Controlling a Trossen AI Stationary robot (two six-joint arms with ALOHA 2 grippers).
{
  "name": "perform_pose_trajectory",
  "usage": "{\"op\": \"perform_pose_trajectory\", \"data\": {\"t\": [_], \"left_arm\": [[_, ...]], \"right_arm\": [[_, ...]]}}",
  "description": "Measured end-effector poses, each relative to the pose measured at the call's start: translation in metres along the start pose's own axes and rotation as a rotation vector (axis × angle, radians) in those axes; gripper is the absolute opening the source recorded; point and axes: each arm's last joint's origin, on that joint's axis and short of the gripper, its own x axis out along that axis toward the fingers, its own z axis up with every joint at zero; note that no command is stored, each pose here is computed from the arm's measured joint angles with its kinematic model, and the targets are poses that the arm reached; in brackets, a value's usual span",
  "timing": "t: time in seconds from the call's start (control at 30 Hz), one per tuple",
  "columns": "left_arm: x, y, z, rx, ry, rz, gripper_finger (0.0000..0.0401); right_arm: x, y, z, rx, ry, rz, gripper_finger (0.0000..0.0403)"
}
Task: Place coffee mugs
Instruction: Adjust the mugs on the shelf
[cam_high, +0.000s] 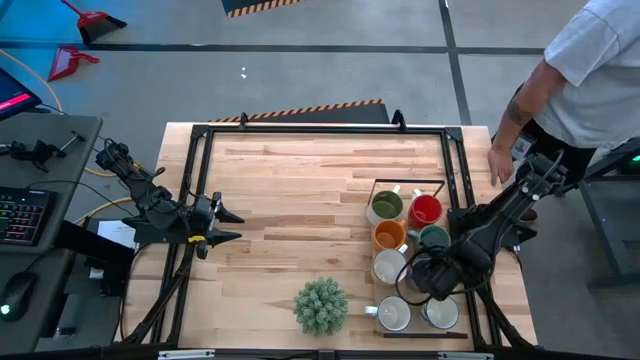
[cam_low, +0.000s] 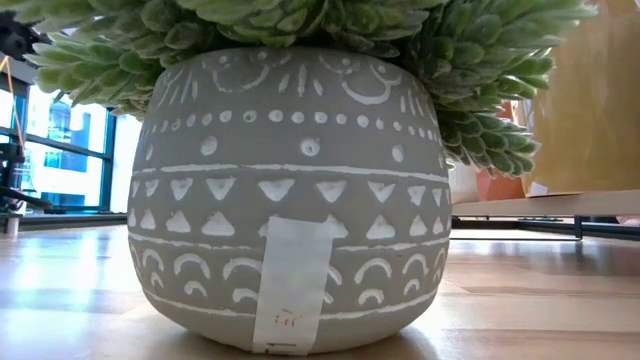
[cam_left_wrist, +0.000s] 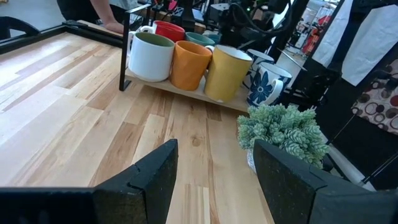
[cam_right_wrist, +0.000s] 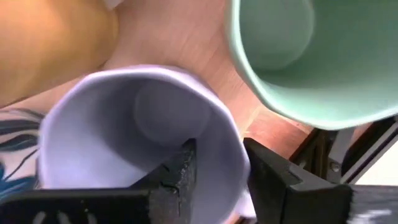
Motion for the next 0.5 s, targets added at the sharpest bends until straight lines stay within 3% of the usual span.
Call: {"op": "perform_pose_trajectory", "data": {"t": [0.33,0.5], "left_arm": [[0.000,0.000,0.000,0.001,0.000,0.000,0.0197],[0.000,0.000,0.000,0.001,-0.002,0.004,0.0197]], "right_arm": [[-0.044,-0.002,0.003,-0.053,-0.079,-0.010,0.0108],[-0.060,0.002,0.004,-0.082,-0.131,0.065,0.0108]]}}
